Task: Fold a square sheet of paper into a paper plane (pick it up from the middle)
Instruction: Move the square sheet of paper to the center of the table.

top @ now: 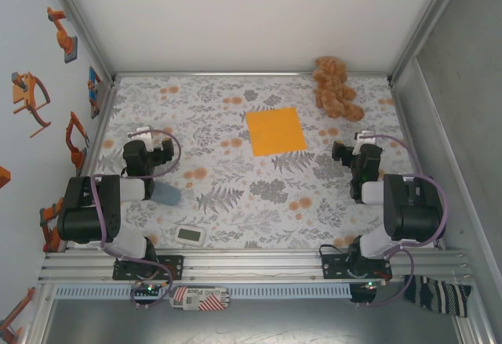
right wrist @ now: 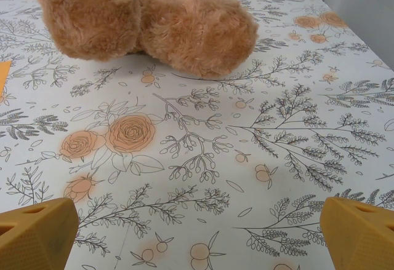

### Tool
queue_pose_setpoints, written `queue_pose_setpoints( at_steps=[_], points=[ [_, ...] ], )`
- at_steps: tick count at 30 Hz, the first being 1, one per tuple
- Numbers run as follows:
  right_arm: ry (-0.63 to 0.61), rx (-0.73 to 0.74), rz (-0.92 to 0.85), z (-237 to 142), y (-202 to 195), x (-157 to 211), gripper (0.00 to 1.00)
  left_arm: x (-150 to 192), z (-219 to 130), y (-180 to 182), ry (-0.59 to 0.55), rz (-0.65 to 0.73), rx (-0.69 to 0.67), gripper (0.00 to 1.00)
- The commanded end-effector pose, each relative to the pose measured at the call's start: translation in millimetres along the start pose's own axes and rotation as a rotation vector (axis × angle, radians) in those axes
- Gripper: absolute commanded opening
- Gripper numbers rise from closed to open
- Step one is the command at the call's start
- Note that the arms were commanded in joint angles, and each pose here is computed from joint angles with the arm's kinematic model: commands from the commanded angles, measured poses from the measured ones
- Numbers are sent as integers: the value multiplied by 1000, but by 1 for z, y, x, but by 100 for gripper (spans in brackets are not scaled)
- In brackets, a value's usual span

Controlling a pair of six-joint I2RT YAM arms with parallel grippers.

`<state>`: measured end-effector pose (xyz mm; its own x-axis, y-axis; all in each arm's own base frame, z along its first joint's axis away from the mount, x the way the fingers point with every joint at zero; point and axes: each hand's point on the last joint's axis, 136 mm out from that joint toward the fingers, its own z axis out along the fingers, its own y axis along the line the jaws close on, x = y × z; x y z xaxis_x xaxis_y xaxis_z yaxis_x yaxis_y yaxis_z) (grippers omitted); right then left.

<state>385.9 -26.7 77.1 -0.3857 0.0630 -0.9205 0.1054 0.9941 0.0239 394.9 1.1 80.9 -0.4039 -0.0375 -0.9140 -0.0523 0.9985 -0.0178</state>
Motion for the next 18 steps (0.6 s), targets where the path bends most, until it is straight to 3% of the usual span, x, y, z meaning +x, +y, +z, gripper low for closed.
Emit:
queue_pose_setpoints(
  at_steps=[1,12,18],
  points=[
    [-32,0,5,4,0,-14,99,-2,1,0,-3,12,-1,96],
    [-37,-2,2,2,0,-14,99,-3,0,0,-8,11,-2,96],
    [-89,15,7,-22,-3,-37,99,-21,-18,11,-43,-14,-62,96]
  ],
)
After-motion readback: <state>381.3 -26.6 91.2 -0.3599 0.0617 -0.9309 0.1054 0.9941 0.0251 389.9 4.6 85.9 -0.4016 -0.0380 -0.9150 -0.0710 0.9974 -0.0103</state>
